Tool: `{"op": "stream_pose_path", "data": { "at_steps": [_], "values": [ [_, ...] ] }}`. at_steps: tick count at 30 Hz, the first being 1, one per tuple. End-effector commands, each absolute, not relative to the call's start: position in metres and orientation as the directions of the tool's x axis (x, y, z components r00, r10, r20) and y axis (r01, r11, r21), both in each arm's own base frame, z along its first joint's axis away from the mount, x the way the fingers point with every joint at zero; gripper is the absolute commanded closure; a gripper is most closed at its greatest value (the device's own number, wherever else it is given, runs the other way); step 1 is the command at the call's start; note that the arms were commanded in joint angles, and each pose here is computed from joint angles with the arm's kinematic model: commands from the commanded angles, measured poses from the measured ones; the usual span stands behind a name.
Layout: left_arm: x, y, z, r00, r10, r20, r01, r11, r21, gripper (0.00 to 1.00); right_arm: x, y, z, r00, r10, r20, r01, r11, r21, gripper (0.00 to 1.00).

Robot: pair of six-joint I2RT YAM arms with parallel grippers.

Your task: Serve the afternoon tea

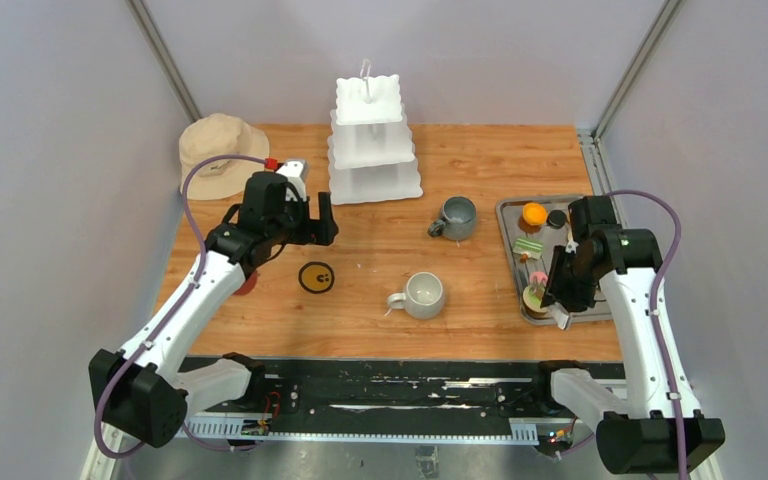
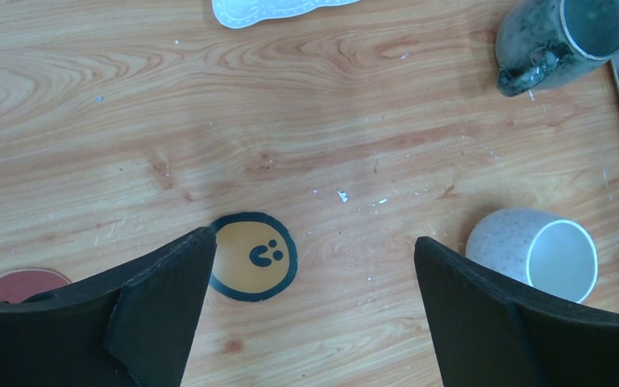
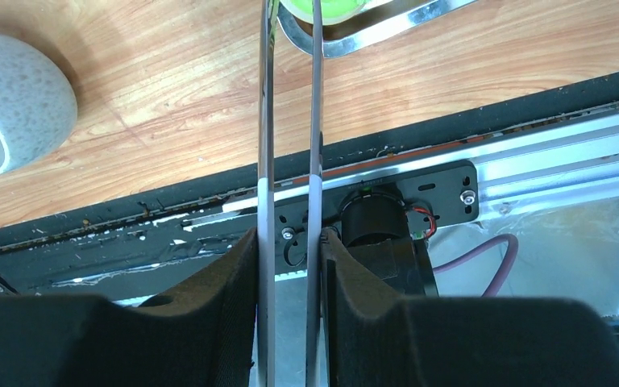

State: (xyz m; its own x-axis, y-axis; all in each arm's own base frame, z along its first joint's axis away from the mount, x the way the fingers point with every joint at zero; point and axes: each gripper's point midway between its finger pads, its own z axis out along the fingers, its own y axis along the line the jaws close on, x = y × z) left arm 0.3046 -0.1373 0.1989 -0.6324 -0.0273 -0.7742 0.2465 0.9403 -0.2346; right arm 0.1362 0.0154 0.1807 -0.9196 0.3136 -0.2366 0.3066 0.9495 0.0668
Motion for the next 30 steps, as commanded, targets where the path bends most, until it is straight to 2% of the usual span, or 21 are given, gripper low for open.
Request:
{"op": "stream_pose_path", "data": {
  "at_steps": [1, 11, 19, 26, 30],
  "values": [
    [0.304, -0.136, 0.207, -0.605, -0.033, -0.795, 0.249, 0.941, -0.228, 0.02, 0.142, 0.012, 0.191, -0.905, 0.308, -0.294, 0.304, 0.951, 0.062, 1.00],
    [0.304, -0.137, 0.210, -0.602, -0.043, -0.797, 0.248, 0.939, -0.237, 0.02, 0.150, 0.010, 0.199, -0.879, 0.313, -0.359, 0.307, 0.949, 0.076, 0.99],
    [0.303, -0.135, 0.210, -0.602, -0.036, -0.798, 0.245, 0.943, -0.227, 0.02, 0.143, 0.019, 0.175, -0.902, 0.320, -0.291, 0.302, 0.947, 0.105, 0.99],
    [0.305, -0.140, 0.209, -0.611, -0.042, -0.790, 0.251, 0.936, -0.245, 0.02, 0.136, 0.023, 0.172, -0.912, 0.309, -0.269, 0.287, 0.951, 0.120, 0.76],
    [0.305, -0.141, 0.208, -0.613, -0.048, -0.788, 0.252, 0.934, -0.252, 0.02, 0.135, 0.020, 0.175, -0.913, 0.302, -0.273, 0.285, 0.953, 0.102, 0.71]
  ]
}}
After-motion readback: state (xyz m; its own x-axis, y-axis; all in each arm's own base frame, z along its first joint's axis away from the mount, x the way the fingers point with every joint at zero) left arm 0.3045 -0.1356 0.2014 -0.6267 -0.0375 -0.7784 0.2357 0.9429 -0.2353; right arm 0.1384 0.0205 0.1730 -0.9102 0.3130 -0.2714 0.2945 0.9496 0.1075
